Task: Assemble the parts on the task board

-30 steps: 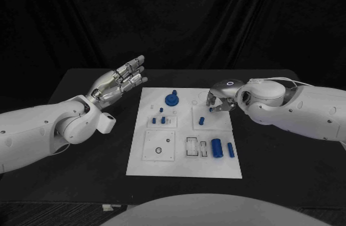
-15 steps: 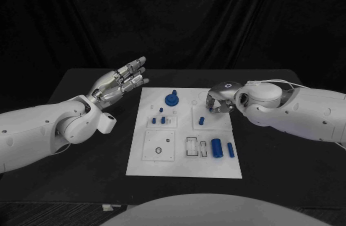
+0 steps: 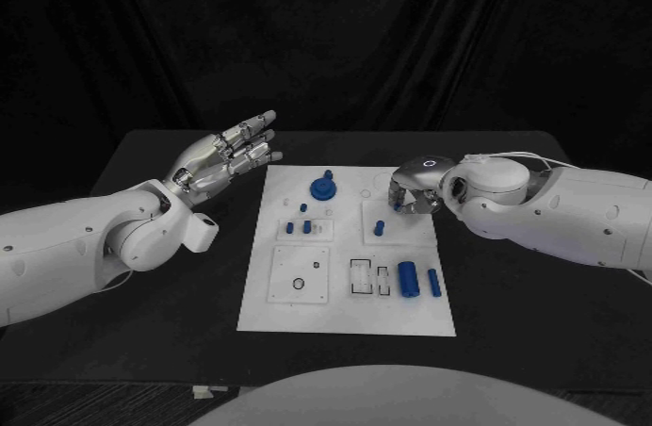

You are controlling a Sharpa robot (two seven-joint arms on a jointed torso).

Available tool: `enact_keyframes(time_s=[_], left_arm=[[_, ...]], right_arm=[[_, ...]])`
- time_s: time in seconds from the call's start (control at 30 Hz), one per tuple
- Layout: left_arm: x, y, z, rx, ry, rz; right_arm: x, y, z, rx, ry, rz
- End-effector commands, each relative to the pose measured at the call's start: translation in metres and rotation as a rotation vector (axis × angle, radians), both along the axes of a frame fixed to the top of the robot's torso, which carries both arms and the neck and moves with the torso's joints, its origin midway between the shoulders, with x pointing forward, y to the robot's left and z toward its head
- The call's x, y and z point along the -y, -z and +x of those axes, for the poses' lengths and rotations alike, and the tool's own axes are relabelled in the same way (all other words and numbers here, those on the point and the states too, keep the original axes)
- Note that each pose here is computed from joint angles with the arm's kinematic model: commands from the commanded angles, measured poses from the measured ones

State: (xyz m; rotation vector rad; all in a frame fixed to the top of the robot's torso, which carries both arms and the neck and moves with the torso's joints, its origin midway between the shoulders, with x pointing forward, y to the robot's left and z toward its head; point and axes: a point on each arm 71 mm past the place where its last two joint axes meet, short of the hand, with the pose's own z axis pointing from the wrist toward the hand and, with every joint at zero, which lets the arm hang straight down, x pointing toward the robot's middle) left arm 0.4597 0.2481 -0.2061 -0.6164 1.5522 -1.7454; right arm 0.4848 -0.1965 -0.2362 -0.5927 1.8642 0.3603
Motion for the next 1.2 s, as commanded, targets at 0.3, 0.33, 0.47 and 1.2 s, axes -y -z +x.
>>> enact_keyframes(time_s=[0.3,0.33,0.47,1.2], left_arm=[[0.002,0.0013,0.0001,-0.012,0.014,-0.013],[0.002,0.0014,0.0002,-0.012,0.014,-0.012],[0.002,0.0019,0.0006,-0.015,0.014,-0.011],[0.003,0.0054,0.0030,-0.035,0.010,0.008]], right_arm=[[0.001,0.002,-0.001,0.027,-0.012,0.037],[0.001,0.002,-0.001,0.033,-0.012,0.043],[0.003,-0.001,-0.001,0.060,-0.013,0.067],[-0.010,-0.056,-0.028,0.161,-0.083,0.154]])
